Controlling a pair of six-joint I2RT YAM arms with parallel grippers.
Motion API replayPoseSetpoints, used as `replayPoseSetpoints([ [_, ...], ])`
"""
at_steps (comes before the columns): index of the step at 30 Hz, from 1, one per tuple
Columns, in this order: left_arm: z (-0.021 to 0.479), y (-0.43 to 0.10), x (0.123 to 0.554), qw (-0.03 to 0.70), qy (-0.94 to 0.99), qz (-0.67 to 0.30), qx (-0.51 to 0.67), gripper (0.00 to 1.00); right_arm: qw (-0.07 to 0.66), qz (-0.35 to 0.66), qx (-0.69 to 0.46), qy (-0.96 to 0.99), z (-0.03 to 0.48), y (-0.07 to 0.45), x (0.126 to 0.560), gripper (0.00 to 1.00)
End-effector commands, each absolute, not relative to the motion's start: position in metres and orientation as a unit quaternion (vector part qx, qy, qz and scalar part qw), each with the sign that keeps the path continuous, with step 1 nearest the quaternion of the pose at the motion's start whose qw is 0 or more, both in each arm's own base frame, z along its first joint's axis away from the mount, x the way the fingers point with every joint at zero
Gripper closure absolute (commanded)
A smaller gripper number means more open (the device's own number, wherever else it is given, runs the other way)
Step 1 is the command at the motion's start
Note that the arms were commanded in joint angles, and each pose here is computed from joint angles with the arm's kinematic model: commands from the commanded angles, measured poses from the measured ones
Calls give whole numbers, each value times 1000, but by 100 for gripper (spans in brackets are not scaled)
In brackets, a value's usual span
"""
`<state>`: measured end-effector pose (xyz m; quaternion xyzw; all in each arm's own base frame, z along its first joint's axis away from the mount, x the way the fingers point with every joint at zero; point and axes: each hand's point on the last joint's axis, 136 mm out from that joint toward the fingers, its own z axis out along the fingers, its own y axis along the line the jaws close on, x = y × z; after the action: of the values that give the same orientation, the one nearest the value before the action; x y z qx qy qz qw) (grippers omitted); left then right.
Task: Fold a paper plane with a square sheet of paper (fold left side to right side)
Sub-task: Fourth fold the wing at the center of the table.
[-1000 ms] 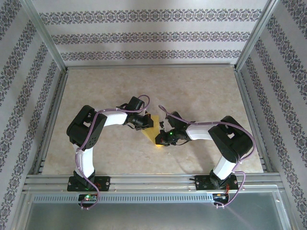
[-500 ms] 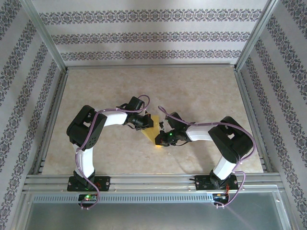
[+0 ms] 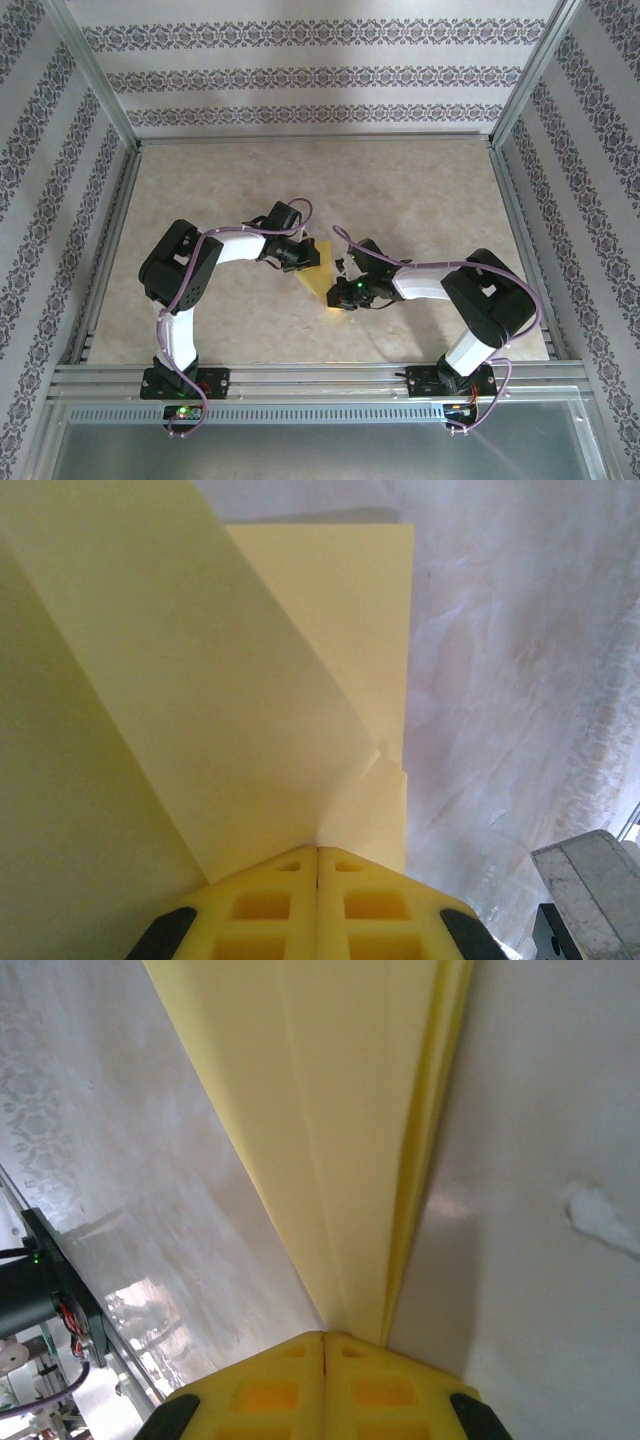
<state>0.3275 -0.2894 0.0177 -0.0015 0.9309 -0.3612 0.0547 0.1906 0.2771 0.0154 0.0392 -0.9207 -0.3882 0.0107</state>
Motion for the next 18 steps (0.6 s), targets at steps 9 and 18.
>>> replayPoseSetpoints([
  [9,-22,-263,305,10,959,-280,-29,97,-24,-428,38,-903,69,266,200,100],
  [18,-20,-263,306,13,959,-282,-30,97,-43,-418,32,-907,62,287,225,100],
])
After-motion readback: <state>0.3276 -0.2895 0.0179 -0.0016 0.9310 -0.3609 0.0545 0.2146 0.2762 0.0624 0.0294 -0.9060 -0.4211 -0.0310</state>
